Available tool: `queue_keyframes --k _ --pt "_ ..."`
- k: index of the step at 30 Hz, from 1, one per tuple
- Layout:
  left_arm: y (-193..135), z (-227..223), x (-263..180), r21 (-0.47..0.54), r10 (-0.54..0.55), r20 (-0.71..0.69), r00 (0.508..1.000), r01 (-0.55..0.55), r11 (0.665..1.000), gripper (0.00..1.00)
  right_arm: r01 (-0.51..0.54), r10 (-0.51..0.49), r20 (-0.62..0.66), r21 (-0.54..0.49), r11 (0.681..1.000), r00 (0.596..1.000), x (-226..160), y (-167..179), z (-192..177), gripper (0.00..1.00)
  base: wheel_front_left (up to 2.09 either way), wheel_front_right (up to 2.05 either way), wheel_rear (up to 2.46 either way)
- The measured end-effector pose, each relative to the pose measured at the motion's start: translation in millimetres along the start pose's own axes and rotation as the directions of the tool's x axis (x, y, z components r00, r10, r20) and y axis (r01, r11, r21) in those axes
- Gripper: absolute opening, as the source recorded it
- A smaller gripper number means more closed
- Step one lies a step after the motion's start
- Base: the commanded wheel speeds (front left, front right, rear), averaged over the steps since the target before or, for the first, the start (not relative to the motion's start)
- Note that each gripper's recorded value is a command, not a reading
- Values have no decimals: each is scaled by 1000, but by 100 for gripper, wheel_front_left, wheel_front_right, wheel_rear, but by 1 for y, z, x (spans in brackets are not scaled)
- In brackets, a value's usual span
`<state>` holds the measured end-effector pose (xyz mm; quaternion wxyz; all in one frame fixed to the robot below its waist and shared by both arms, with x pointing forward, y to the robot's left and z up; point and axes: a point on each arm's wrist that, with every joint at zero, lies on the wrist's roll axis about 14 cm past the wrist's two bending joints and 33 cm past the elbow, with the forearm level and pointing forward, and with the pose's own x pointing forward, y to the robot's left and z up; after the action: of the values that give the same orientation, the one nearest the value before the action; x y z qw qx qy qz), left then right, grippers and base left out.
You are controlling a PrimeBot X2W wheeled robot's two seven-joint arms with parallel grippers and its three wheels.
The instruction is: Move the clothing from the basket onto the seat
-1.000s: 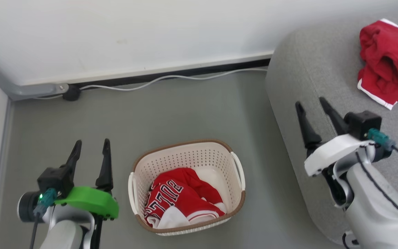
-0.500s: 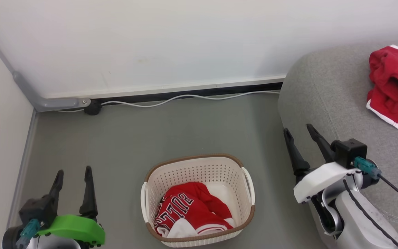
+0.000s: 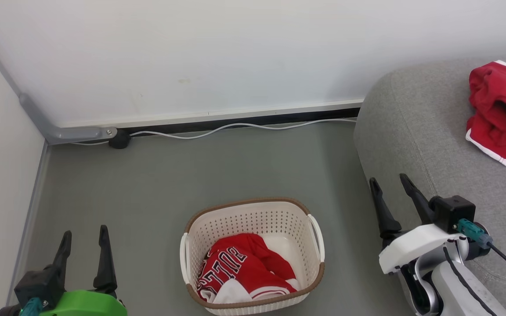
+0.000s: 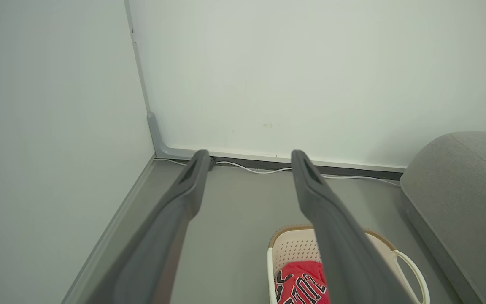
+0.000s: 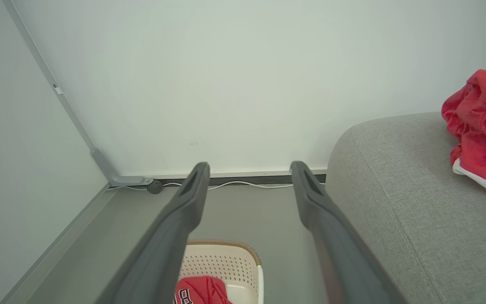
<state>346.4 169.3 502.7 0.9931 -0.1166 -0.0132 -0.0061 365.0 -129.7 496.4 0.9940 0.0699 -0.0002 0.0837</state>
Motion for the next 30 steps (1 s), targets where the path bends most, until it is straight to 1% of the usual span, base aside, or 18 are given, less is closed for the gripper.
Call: queue_keyframes --k 24,30 --pt "5 -5 -9 -1 23 -14 1000 -23 1000 100 2 -2 -1 -2 1000 1000 -7 -1 -2 100 0 0 0" --pt "3 -8 -8 2 15 -21 1000 -15 1000 100 -2 2 1 2 1000 1000 -5 0 0 100 0 0 0"
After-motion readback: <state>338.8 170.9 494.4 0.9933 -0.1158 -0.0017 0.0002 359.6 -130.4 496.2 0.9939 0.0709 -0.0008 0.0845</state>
